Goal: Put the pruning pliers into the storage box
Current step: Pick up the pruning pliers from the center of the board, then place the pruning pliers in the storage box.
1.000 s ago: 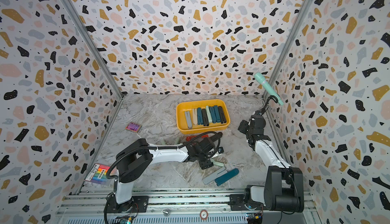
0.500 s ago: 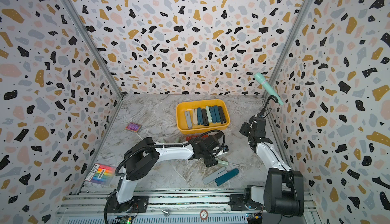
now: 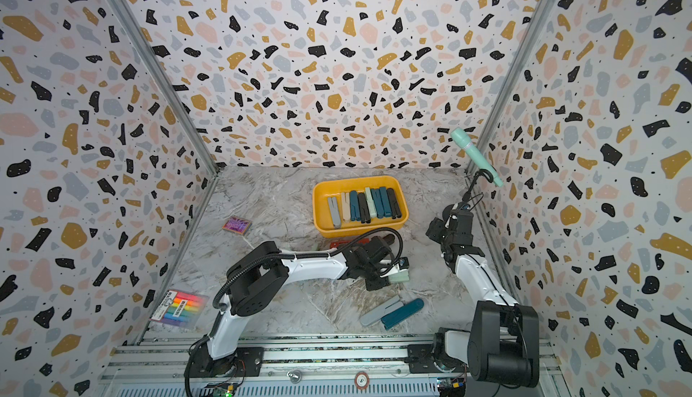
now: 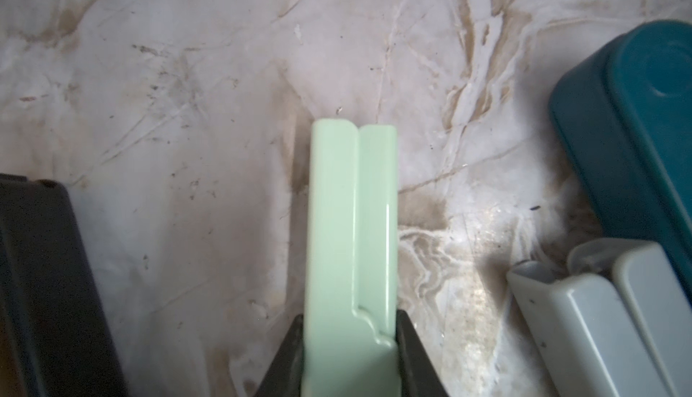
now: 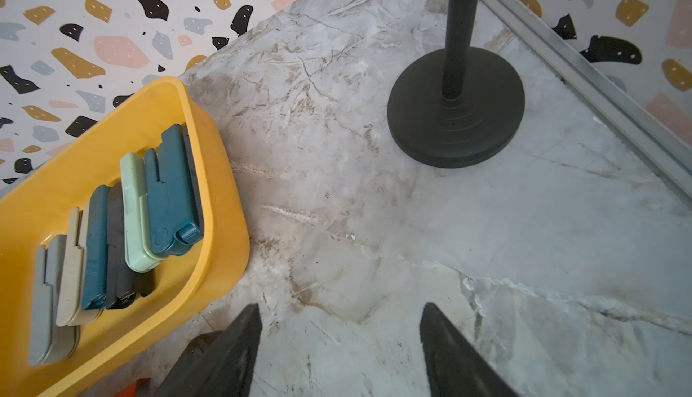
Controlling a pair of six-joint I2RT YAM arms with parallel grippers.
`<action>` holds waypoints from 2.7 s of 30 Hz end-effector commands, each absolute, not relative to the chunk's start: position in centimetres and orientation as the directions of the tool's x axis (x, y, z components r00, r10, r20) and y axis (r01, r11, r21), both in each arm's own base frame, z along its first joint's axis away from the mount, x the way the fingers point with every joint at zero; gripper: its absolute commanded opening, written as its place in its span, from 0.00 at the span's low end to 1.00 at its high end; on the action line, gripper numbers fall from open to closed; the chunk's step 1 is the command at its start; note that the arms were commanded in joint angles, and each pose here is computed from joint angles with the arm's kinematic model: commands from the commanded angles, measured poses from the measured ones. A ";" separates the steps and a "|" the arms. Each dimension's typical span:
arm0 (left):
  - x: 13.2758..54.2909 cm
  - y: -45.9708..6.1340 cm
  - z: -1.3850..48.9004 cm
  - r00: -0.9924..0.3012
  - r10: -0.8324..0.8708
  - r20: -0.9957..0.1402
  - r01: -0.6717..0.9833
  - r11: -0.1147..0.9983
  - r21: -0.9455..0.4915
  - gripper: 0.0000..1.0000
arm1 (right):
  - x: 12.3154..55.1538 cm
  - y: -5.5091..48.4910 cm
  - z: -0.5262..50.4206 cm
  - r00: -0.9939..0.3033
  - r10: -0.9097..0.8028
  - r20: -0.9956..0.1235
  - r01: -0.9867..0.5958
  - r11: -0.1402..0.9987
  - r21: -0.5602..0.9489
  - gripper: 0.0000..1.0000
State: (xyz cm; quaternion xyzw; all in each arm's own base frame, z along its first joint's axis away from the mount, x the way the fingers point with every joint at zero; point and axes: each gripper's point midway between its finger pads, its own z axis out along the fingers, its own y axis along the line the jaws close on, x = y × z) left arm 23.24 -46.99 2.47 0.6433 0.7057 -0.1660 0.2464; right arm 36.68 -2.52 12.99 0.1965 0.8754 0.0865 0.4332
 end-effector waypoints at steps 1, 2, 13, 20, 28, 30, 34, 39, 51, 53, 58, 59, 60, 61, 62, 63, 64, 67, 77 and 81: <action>23.5 -44.7 -0.5 -0.133 0.860 -0.492 0.983 0.177 0.043 0.00 | 36.5 -2.8 13.9 -0.528 0.412 -0.743 0.262 0.911 0.319 0.69; 23.8 -44.7 -0.3 -0.149 0.853 -0.500 0.980 0.196 0.043 0.00 | 36.4 -2.8 13.8 -0.530 0.412 -0.741 0.263 0.911 0.318 0.69; 28.0 -45.6 11.6 -0.291 0.609 -0.738 0.888 0.459 0.028 0.00 | 36.3 -3.1 13.7 -0.520 0.411 -0.749 0.261 0.911 0.319 0.69; 31.7 -41.2 18.5 -0.407 0.387 -0.827 0.735 0.677 -0.045 0.00 | 37.4 -1.8 13.1 -0.540 0.401 -0.740 0.196 0.915 0.353 0.69; 39.4 -30.5 17.9 -0.619 0.138 -0.773 0.321 0.943 -0.088 0.00 | 39.5 0.7 13.2 -0.563 0.336 -0.755 0.107 0.935 0.337 0.69; 40.8 -28.9 17.3 -0.647 0.071 -0.759 0.235 0.966 -0.110 0.00 | 40.2 1.4 13.2 -0.570 0.326 -0.754 0.088 0.937 0.339 0.69; 43.3 -25.7 16.3 -0.657 -0.003 -0.754 0.065 0.996 -0.061 0.00 | 41.0 1.7 12.8 -0.577 0.325 -0.749 0.075 0.934 0.348 0.69; 45.6 -26.4 14.3 -0.697 0.012 -0.717 0.024 1.000 -0.006 0.00 | 41.6 2.2 12.3 -0.593 0.314 -0.742 0.048 0.933 0.357 0.69; 47.8 -23.5 10.2 -0.705 -0.159 -0.691 -0.193 0.981 -0.028 0.00 | 41.9 1.6 12.2 -0.595 0.324 -0.736 0.040 0.926 0.376 0.69; 48.2 -23.8 10.0 -0.703 -0.167 -0.692 -0.198 0.980 -0.036 0.00 | 41.9 1.6 12.2 -0.595 0.329 -0.733 0.040 0.923 0.383 0.69; 49.1 -24.8 8.7 -0.723 -0.169 -0.670 -0.193 0.980 -0.039 0.00 | 41.9 1.2 12.2 -0.595 0.343 -0.727 0.042 0.917 0.398 0.69; 49.2 -24.9 8.4 -0.727 -0.170 -0.665 -0.195 0.980 -0.038 0.00 | 41.9 1.1 12.3 -0.593 0.346 -0.728 0.044 0.916 0.399 0.69; 49.2 -24.9 7.9 -0.731 -0.172 -0.661 -0.198 0.980 -0.036 0.00 | 41.9 1.1 12.3 -0.593 0.345 -0.728 0.045 0.916 0.398 0.69; 49.2 -24.9 7.7 -0.733 -0.170 -0.658 -0.199 0.979 -0.032 0.00 | 41.9 1.0 12.4 -0.590 0.346 -0.730 0.045 0.916 0.398 0.69; 49.1 -24.8 7.3 -0.735 -0.171 -0.656 -0.205 0.978 -0.025 0.00 | 41.9 1.0 12.4 -0.588 0.346 -0.731 0.045 0.917 0.397 0.69; 49.1 -24.6 7.1 -0.736 -0.168 -0.656 -0.211 0.977 -0.014 0.00 | 41.9 0.9 12.5 -0.586 0.346 -0.732 0.044 0.916 0.398 0.69; 49.2 -24.5 7.0 -0.735 -0.167 -0.658 -0.217 0.976 -0.006 0.00 | 41.9 0.9 12.6 -0.585 0.347 -0.733 0.042 0.916 0.400 0.69; 49.3 -24.1 6.5 -0.733 -0.158 -0.661 -0.229 0.973 0.021 0.00 | 41.9 1.0 12.6 -0.585 0.347 -0.733 0.039 0.915 0.401 0.69; 50.5 -24.9 5.0 -0.743 -0.160 -0.650 -0.214 0.977 0.004 0.00 | 41.9 0.9 12.4 -0.601 0.342 -0.722 0.041 0.915 0.400 0.69; 50.8 -25.4 4.4 -0.759 -0.149 -0.634 -0.188 0.982 -0.006 0.00 | 42.0 0.9 12.3 -0.605 0.343 -0.719 0.038 0.914 0.404 0.69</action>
